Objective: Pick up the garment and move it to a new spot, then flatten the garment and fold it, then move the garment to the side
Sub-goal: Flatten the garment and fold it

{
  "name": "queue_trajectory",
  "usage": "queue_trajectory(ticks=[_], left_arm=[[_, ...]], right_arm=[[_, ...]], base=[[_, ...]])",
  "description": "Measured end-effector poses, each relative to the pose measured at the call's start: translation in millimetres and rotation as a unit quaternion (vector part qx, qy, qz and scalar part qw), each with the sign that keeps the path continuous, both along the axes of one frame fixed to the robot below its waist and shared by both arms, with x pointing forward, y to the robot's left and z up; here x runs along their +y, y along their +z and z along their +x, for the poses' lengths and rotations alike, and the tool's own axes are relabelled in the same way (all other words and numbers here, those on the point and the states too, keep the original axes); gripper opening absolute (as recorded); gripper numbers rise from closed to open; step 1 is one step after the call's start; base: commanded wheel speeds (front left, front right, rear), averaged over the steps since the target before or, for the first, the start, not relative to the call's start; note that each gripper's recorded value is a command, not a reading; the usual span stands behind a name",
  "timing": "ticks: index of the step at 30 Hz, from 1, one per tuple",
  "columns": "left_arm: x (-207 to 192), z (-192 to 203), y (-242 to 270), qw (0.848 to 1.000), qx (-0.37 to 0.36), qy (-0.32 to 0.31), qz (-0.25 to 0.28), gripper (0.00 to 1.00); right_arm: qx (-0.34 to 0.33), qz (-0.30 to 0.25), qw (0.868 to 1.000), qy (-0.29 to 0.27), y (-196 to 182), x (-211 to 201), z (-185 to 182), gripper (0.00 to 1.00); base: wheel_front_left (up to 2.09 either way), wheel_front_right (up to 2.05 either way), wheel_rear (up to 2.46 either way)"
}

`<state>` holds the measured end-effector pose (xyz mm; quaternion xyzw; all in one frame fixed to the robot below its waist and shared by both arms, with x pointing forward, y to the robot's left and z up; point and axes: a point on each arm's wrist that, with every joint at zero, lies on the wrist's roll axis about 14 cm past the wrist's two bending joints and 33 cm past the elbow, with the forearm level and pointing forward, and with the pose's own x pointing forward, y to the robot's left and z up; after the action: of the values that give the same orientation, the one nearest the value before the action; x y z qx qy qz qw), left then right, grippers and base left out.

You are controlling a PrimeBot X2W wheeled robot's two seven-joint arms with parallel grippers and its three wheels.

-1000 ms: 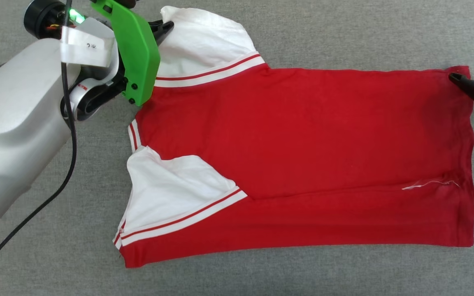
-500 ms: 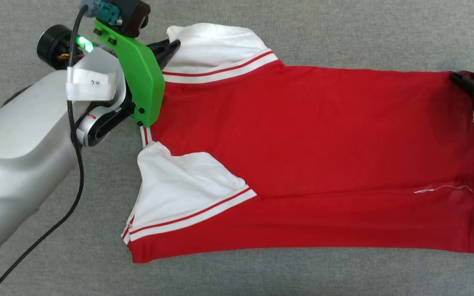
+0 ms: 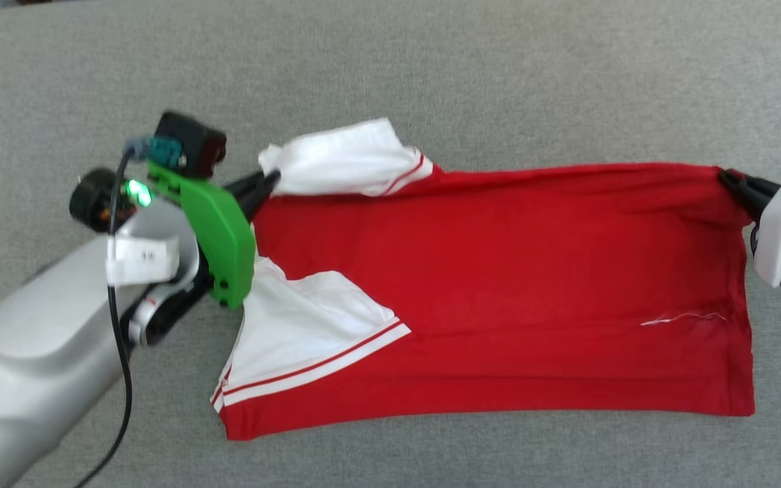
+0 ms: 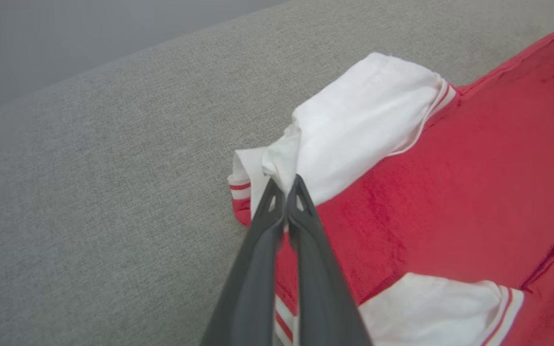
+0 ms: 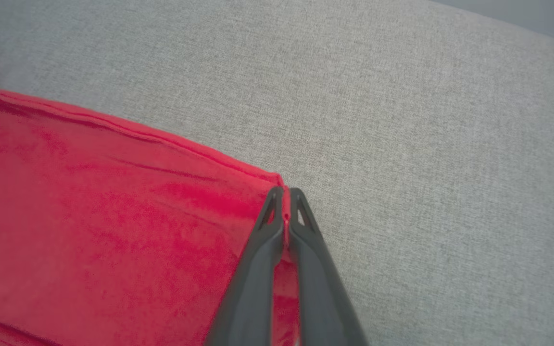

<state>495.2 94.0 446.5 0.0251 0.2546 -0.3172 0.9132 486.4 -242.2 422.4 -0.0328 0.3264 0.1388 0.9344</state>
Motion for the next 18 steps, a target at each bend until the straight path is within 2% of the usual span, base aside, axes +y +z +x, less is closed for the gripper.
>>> queue_trajectory(ticks=[7, 18], left_arm=[[9.4, -48.3, -2.4, 1.000, 0.008, 0.017, -0.003, 0.00], [21.7, -113.3, -18.9, 0.997, 0.049, 0.060, -0.025, 0.00]], right_arm=[[-0.041, 0.011, 0.999, 0.005, 17.1, -0.6, -33.1, 0.00], [-0.042, 0.046, 0.998, -0.005, 2.9, 5.3, -95.3, 0.00]], base=[[0.00, 0.00, 0.00], [0.00, 0.00, 0.00]])
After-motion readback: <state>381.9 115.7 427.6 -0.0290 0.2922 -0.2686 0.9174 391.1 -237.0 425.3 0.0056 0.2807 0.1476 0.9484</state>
